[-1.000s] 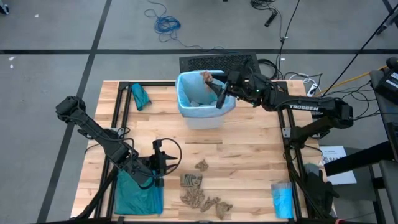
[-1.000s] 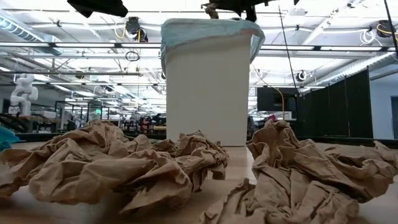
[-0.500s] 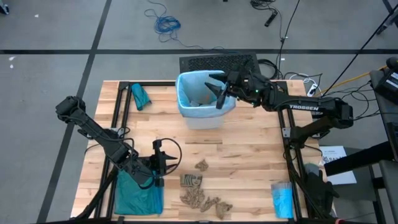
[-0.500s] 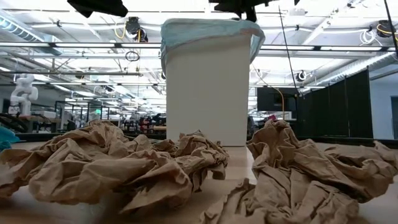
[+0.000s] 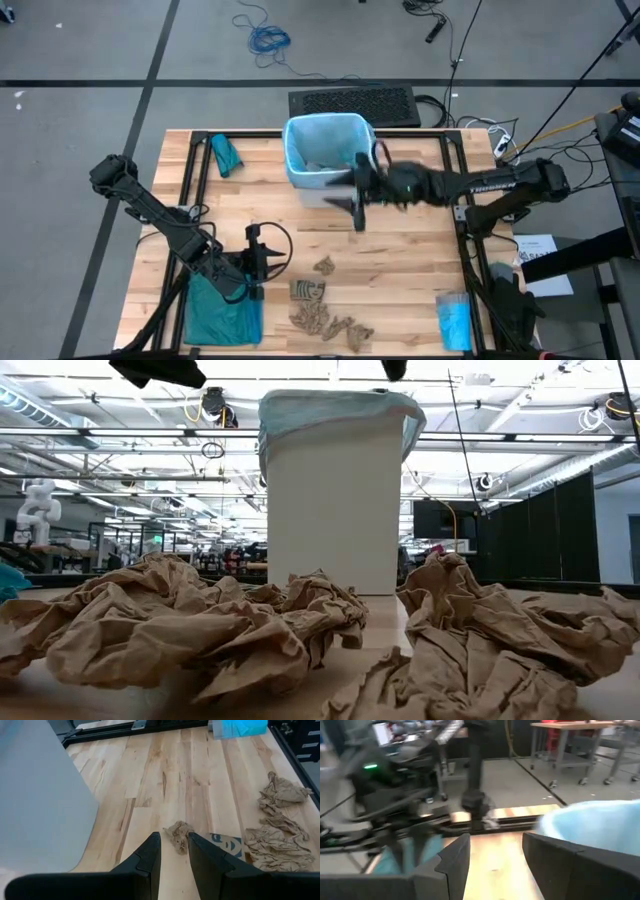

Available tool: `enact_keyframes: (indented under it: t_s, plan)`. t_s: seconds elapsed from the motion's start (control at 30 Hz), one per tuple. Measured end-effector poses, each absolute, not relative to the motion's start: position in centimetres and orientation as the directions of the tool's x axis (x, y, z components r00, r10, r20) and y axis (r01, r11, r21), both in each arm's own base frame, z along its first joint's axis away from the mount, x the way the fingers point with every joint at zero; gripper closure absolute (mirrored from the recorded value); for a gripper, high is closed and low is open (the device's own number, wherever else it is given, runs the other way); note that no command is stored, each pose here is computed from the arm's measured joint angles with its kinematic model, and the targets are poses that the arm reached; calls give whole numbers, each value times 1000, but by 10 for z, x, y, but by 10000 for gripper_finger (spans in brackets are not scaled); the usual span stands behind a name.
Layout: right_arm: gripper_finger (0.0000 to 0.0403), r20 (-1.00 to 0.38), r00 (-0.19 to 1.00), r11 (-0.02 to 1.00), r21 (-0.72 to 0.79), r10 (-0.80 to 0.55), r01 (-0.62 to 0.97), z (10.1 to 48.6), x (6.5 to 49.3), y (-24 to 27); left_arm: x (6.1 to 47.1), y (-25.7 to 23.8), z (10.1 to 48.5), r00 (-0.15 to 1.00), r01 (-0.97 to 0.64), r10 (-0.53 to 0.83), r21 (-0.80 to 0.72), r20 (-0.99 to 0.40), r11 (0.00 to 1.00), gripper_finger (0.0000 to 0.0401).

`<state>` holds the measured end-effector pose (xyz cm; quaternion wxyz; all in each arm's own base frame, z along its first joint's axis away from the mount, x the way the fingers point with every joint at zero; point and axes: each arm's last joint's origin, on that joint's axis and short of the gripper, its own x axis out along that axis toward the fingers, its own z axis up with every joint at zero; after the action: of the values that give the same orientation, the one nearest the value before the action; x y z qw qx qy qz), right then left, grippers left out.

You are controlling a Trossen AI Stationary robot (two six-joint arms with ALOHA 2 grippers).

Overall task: Place trash/remove bag and relplace
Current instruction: Put the brown paper napkin into the white trash bin

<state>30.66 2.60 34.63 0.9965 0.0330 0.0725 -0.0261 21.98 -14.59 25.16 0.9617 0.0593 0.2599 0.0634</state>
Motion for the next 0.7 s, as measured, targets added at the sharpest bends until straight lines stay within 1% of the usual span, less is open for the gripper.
enact_keyframes:
  t_s: [0.13, 0.23, 0.37, 0.53, 0.7]
  plan:
    - [229, -204, 979, 999, 31, -24, 31, 335, 304, 69, 228, -145, 243, 839, -79, 144, 144, -525, 986, 306]
    - [229, -248, 968, 999, 18, -31, 37, 325, 302, 99, 237, -147, 232, 812, -16, 73, 103, -579, 995, 305]
    - [229, -312, 948, 998, 8, -63, 69, 304, 302, 128, 247, -147, 212, 744, 52, -1, 57, -669, 997, 306]
    - [229, -394, 908, 989, -10, -141, 149, 270, 307, 155, 257, -145, 193, 694, 34, 14, 52, -720, 998, 305]
    - [229, -470, 862, 978, -20, -192, 207, 227, 318, 171, 264, -144, 186, 698, 16, 26, 52, -716, 999, 306]
